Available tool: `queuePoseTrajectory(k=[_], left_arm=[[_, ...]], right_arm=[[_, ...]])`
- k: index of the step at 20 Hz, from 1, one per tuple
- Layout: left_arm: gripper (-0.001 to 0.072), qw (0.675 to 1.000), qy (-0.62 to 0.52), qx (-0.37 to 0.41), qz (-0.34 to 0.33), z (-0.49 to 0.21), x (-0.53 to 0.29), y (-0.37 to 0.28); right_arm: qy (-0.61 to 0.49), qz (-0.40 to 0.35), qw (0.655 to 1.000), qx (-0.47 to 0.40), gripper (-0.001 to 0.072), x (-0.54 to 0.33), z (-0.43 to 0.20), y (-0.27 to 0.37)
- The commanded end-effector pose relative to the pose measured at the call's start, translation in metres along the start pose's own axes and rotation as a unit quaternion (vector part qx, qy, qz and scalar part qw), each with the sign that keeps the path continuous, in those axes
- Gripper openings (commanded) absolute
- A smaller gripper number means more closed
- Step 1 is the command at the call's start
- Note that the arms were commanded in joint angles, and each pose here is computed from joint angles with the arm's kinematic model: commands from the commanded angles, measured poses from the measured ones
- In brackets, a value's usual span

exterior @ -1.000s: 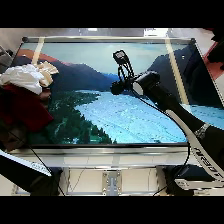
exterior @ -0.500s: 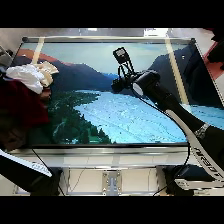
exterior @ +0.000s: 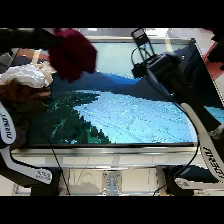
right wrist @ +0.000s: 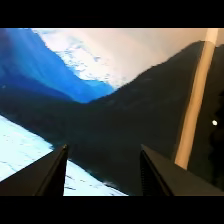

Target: Fold the shirts.

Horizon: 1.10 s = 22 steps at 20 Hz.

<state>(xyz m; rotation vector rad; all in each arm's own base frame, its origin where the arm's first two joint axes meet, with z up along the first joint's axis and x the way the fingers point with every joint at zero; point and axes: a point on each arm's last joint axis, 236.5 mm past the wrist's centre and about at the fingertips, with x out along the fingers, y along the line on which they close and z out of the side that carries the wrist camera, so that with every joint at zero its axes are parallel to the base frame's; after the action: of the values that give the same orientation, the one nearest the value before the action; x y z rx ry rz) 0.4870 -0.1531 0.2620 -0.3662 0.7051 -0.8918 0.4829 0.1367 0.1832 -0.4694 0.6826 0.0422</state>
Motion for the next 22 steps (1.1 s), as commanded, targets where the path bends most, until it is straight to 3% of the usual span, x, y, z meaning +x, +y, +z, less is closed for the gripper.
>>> queuePoseTrajectory(k=[1, 6, 9, 10, 11, 12, 13, 17, 22], left_arm=[[0.0013, 0.987, 0.138, 0.08, -0.019, -0.077, 0.086, -0.07], [0.0014, 0.931, 0.332, 0.145, 0.044, -0.223, 0.173, -0.082], [0.0016, 0.905, 0.383, 0.164, 0.081, -0.273, 0.209, -0.07], [0.0057, 0.905, 0.378, 0.166, 0.103, -0.274, 0.218, -0.059], [0.0324, 0.907, 0.36, 0.177, 0.127, -0.267, 0.225, -0.049], [0.0661, 0.909, 0.335, 0.195, 0.153, -0.251, 0.228, -0.038], [0.0712, 0.907, 0.313, 0.211, 0.189, -0.229, 0.224, -0.026], [0.0711, 0.866, 0.193, 0.271, 0.373, -0.104, 0.168, 0.013], [0.0709, 0.867, 0.192, 0.219, 0.404, -0.097, 0.14, 0.043]], right_arm=[[0.002, -0.08, 0.996, 0.048, 0.0507, -0.032, -0.006, -0.091], [-0.001, -0.127, 0.984, 0.125, 0.0508, -0.062, -0.028, -0.172], [0.019, -0.094, 0.984, 0.151, 0.0508, -0.048, -0.044, -0.169], [0.024, -0.073, 0.986, 0.151, 0.0508, -0.04, -0.049, -0.16], [0.028, -0.05, 0.988, 0.145, 0.0508, -0.033, -0.052, -0.149], [0.035, -0.033, 0.989, 0.14, 0.0509, -0.025, -0.057, -0.137], [0.048, -0.005, 0.989, 0.142, 0.0509, -0.016, -0.066, -0.119], [0.144, 0.148, 0.969, 0.139, 0.0509, 0.015, -0.136, -0.017], [0.231, 0.309, 0.906, 0.176, 0.0509, 0.02, -0.229, 0.1]])
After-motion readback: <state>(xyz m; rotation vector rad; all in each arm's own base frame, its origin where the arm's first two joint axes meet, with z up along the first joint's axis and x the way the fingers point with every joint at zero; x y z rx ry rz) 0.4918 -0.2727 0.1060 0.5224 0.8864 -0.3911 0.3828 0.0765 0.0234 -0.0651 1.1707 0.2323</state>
